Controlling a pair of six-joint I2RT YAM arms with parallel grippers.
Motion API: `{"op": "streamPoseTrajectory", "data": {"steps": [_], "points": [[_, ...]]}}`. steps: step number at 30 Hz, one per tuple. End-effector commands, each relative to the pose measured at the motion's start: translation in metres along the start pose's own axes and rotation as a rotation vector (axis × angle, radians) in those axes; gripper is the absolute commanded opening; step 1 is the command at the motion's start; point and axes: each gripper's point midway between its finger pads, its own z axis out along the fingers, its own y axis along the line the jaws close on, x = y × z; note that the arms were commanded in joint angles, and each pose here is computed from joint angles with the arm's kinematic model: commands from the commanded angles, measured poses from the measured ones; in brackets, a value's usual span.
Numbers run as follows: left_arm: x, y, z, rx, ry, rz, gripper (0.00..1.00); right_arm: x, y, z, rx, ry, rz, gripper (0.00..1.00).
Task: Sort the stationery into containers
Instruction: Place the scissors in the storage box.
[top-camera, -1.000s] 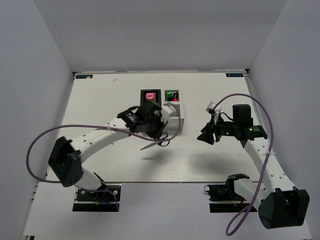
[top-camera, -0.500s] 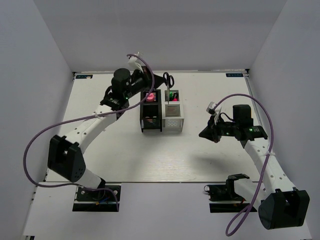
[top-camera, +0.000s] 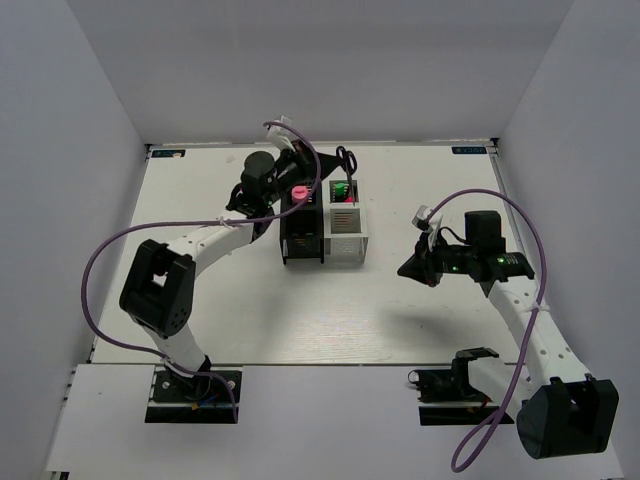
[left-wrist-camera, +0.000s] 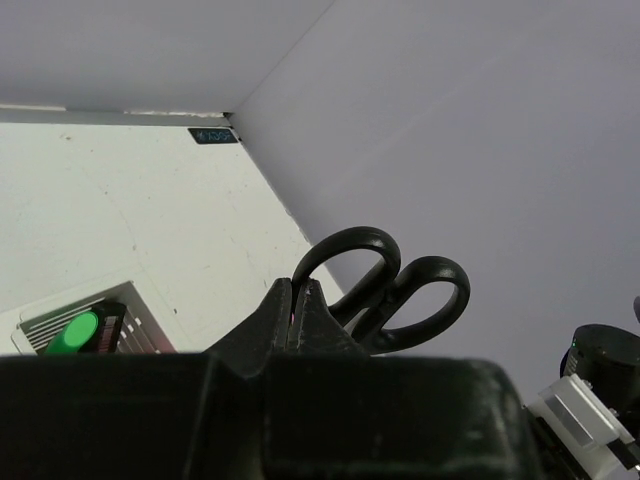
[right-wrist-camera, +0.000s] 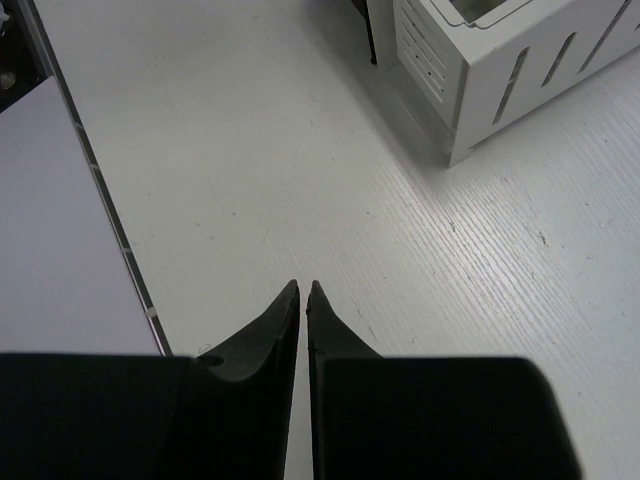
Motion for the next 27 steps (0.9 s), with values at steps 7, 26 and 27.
{"op": "streamPoseTrajectory", "data": {"steps": [7,26,27], "points": [[0.037,0.016,-0.017,0.008,0.108,0.046,0.0,0.0,0.002,0.0,-0.017,-0.009,-0.018,0.1],[0.105,0.045,-0.027,-0.081,0.321,0.171,0.08,0.001,0.002,0.0,-0.016,-0.004,-0.013,0.11],[0.102,0.044,-0.025,-0.079,0.318,0.183,0.14,0.001,0.002,0.0,-0.015,-0.005,-0.014,0.11]]}}
